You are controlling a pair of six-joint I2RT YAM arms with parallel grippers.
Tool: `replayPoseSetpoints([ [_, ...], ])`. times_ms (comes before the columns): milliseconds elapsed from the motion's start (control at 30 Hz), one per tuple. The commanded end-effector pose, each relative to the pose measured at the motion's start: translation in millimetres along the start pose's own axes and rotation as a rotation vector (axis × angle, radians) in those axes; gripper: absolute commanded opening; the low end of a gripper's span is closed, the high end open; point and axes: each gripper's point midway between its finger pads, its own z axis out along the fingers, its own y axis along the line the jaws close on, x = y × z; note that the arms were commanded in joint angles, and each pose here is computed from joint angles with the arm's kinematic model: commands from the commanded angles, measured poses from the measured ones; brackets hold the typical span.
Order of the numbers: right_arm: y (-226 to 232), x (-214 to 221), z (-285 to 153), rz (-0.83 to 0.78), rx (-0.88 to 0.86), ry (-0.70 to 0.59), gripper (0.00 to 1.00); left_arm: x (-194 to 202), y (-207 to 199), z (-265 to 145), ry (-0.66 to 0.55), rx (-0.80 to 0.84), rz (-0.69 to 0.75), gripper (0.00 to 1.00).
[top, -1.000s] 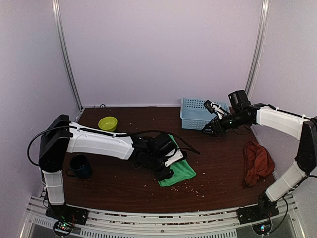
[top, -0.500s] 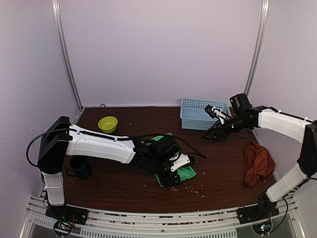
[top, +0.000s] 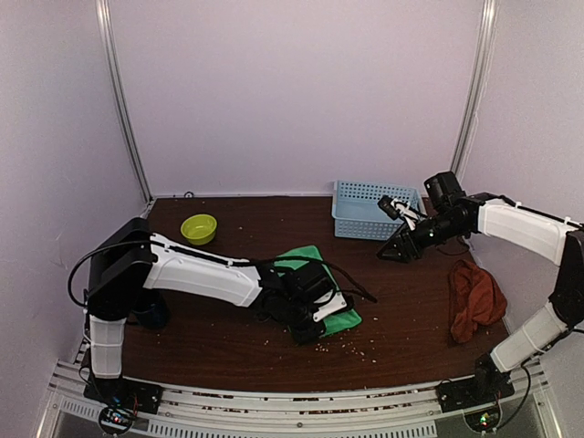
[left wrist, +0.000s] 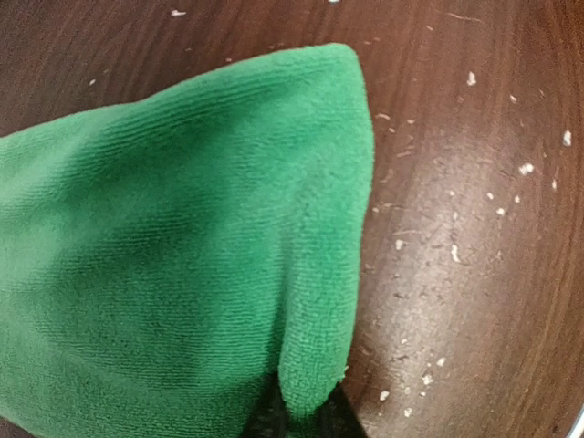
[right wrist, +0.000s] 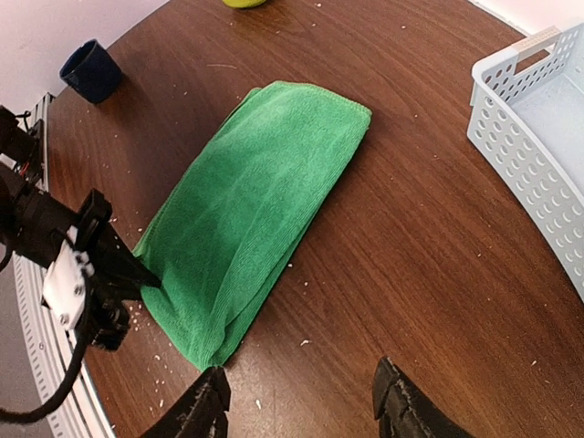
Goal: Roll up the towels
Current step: Roll the towel at the center of the board.
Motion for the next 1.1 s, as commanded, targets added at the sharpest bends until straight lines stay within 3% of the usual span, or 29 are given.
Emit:
replayPoseSetpoints([
  [0, 23.9, -10.0, -28.2, -0.065, -0.047, -0.014, 0.55, 5.0, -3.6, -2.1, 0.015, 0.073, -0.005, 0.04],
  [200, 56.8, 16.6, -36.2, -0.208, -0.097, 0.052, 0.53, -9.7, -4.6, -27.1, -0.086, 0.471, -0.184, 0.0],
  [500, 111.4, 58.6, 14.5, -0.554, -0.098, 0.177, 0.56, -18.1, 2.7, -42.1, -0.129, 0.905, -0.428, 0.0],
  [733, 120.4, 41.0, 66.4, -0.673, -0.006, 0.156, 0.59, -12.5, 7.4, -29.1, -0.089, 0.968, -0.509, 0.0],
  [1067, 138.5, 42.2, 113.0, -0.773, -0.042, 0.148, 0.62, -1.8, 11.1, -23.5, -0.068, 1.004, -0.579, 0.0],
])
